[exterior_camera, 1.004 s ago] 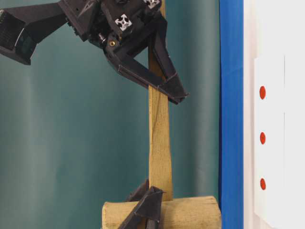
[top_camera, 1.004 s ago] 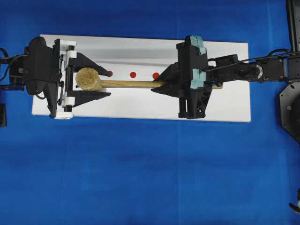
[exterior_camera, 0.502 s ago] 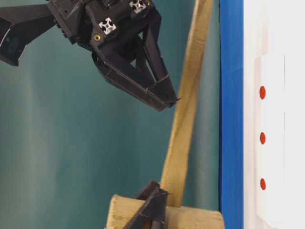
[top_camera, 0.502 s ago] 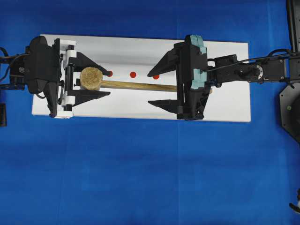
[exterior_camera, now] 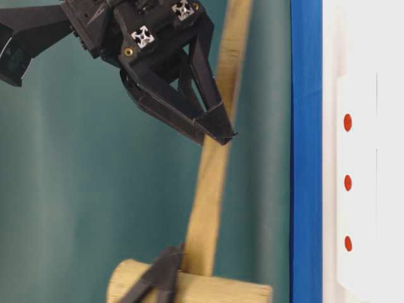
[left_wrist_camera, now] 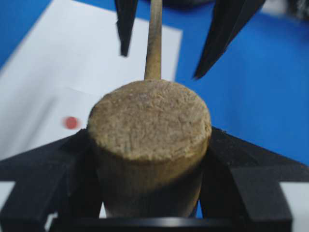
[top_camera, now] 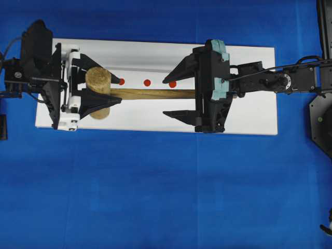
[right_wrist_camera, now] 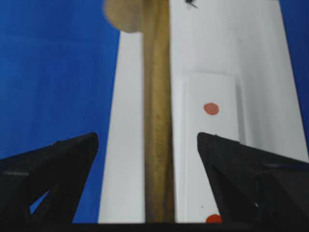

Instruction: Hit the mark with a hammer.

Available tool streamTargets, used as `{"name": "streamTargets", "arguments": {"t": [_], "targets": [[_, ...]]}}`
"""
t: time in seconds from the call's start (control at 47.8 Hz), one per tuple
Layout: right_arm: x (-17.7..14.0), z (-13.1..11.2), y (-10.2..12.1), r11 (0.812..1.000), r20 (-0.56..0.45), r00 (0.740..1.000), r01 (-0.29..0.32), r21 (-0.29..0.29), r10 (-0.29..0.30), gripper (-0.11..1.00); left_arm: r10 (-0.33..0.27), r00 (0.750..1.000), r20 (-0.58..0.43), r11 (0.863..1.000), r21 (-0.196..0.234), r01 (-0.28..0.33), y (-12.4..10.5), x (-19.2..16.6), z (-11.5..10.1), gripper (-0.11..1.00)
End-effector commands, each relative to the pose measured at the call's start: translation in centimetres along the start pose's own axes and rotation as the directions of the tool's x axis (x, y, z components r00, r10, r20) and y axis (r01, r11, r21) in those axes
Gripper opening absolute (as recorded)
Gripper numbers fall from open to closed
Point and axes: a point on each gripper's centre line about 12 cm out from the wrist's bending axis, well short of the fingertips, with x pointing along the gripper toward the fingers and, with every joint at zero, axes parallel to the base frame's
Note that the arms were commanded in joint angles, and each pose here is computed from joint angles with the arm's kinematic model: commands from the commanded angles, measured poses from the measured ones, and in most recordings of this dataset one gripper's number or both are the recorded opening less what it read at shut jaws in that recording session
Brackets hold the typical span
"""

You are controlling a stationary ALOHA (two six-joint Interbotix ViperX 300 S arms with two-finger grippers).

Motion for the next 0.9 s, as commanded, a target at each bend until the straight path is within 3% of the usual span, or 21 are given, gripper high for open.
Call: {"name": "streamTargets", "arguments": {"t": [0.0,0.126,0.23,0.251,0.293,0.356,0.377,0.439,0.502,0.607,0.879], "targets": [[-0.36,1.43,0.10,1.000,0.043,0.999,0.006,-0.010,-0.006,0.89,-0.039,0.997,0.061,0.993,-0.107,0.045,-1.23,-0.33,1.96,0.44],[-0.37,1.48,-0.01,1.000,0.048,0.999,0.016,-0.013,-0.016,0.89,-0.045,0.997,0.061,0.946,-0.318,0.062,-1.42,-0.36,1.94,0.44],[-0.37,1.43,-0.04,1.000,0.047,0.999,0.018,-0.014,-0.017,0.89,-0.046,0.997,0.061,0.875,-0.479,0.070,-1.47,-0.36,1.92,0.44],[-0.37,1.43,-0.04,1.000,0.047,0.999,0.018,-0.014,-0.017,0.89,-0.045,0.997,0.060,0.851,-0.521,0.069,-1.42,-0.36,1.92,0.44],[-0.36,1.37,-0.04,1.000,0.045,0.999,0.018,-0.014,-0.017,0.89,-0.045,0.997,0.061,0.817,-0.572,0.072,-1.42,-0.36,1.94,0.44],[-0.36,1.37,-0.04,1.000,0.045,0.999,0.018,-0.014,-0.017,0.89,-0.045,0.997,0.061,0.778,-0.625,0.073,-1.41,-0.40,1.91,0.44],[-0.36,1.37,-0.04,1.000,0.045,0.999,0.018,-0.014,-0.017,0.89,-0.046,0.997,0.061,0.758,-0.648,0.074,-1.46,-0.36,1.92,0.44],[-0.36,1.37,-0.04,1.000,0.045,0.999,0.018,-0.014,-0.017,0.89,-0.052,0.997,0.064,0.730,-0.679,0.081,-1.62,-0.37,1.93,0.44],[-0.36,1.36,-0.03,1.000,0.045,0.999,0.017,-0.016,-0.016,0.89,-0.059,0.996,0.069,0.715,-0.693,0.090,-1.81,-0.29,2.05,0.44],[-0.36,1.36,0.02,1.000,0.045,0.999,0.017,-0.023,-0.016,0.89,-0.062,0.996,0.070,0.703,-0.705,0.093,-1.94,-0.10,2.10,0.44],[-0.36,1.29,0.19,0.999,0.044,0.999,0.013,-0.043,-0.012,0.88,-0.060,0.996,0.064,0.702,-0.707,0.088,-1.90,0.00,1.96,0.44]]}}
